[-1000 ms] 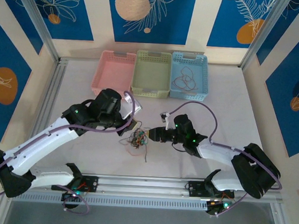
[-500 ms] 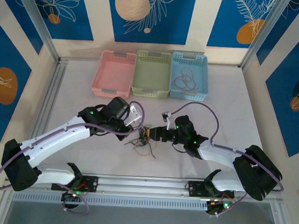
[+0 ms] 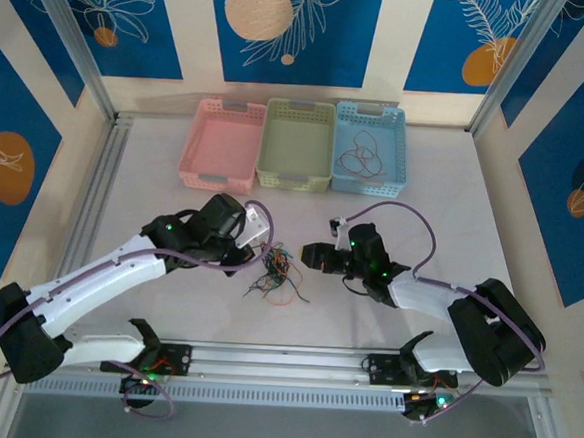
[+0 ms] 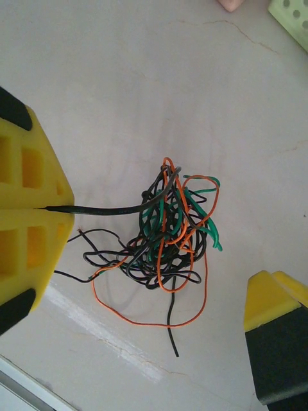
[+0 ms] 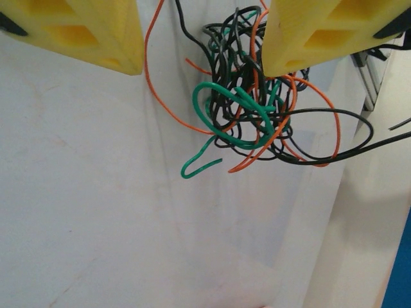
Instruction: Untangle the cables
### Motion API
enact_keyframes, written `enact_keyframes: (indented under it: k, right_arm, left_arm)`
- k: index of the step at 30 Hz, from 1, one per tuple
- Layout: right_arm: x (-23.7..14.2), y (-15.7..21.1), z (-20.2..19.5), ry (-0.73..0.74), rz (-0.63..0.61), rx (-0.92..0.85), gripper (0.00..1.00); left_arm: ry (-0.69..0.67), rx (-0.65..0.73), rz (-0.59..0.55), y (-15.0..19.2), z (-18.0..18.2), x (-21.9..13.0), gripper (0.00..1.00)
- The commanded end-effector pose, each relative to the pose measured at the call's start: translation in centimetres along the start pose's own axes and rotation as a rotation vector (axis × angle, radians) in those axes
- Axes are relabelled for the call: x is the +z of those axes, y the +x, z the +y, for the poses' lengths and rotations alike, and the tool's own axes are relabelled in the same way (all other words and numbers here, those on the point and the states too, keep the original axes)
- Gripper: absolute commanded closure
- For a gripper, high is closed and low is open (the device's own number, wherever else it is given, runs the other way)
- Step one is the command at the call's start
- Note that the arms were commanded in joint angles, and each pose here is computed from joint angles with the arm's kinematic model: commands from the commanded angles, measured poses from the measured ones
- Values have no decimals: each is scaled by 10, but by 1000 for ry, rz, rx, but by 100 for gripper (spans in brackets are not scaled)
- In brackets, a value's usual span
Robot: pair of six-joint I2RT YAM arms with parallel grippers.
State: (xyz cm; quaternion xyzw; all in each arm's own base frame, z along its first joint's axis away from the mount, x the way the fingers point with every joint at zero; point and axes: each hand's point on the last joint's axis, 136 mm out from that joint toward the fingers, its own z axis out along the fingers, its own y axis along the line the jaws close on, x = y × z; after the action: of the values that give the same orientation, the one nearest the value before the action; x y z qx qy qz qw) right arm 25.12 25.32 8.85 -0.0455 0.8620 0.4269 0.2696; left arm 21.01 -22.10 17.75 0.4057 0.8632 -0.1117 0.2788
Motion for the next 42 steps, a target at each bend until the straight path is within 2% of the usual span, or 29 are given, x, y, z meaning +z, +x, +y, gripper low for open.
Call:
enact_keyframes:
  k: [1, 7, 13, 15, 18, 20, 27, 30, 33, 36, 38, 42]
  right_arm:
    - [7, 1, 11, -37, 47, 11, 51]
    - [26, 10, -5, 38, 128, 208, 61]
    - [20, 2, 3, 33, 135, 100, 59]
    - [8, -10, 10, 36, 120, 14, 57]
    - [-18, -34, 21, 84, 36, -211, 53]
    - [-34, -44, 34, 54, -21, -346, 49]
    - [-53, -27, 67, -134, -106, -723, 45]
    - [-59, -13, 80, -237, -113, -950, 44]
    - [-59, -11, 90, -295, -125, -1029, 45]
    - [-51, 6, 89, -343, -64, -1143, 46]
    - [-46, 12, 93, -374, -5, -1163, 49]
    - [-44, 23, 97, -433, -20, -1205, 50]
  left_arm:
    - [-11, 13, -25, -4, 4, -2, 100]
    - [-9, 11, -14, -3, 3, 0, 100]
    - [-23, 14, -11, -2, 6, -1, 100]
    - [-22, 20, -15, -2, 5, -1, 100]
    - [-15, 44, -47, -5, 4, -4, 100]
    - [1, 72, -94, -8, 0, -8, 100]
    - [10, 172, -281, -18, -7, -33, 100]
    - [13, 213, -339, -19, -10, -39, 100]
    - [46, 252, -389, -20, -18, -44, 100]
    - [46, 258, -413, -21, -19, -47, 100]
    - [42, 260, -419, -23, -18, -49, 100]
    - [40, 278, -447, -24, -19, -53, 100]
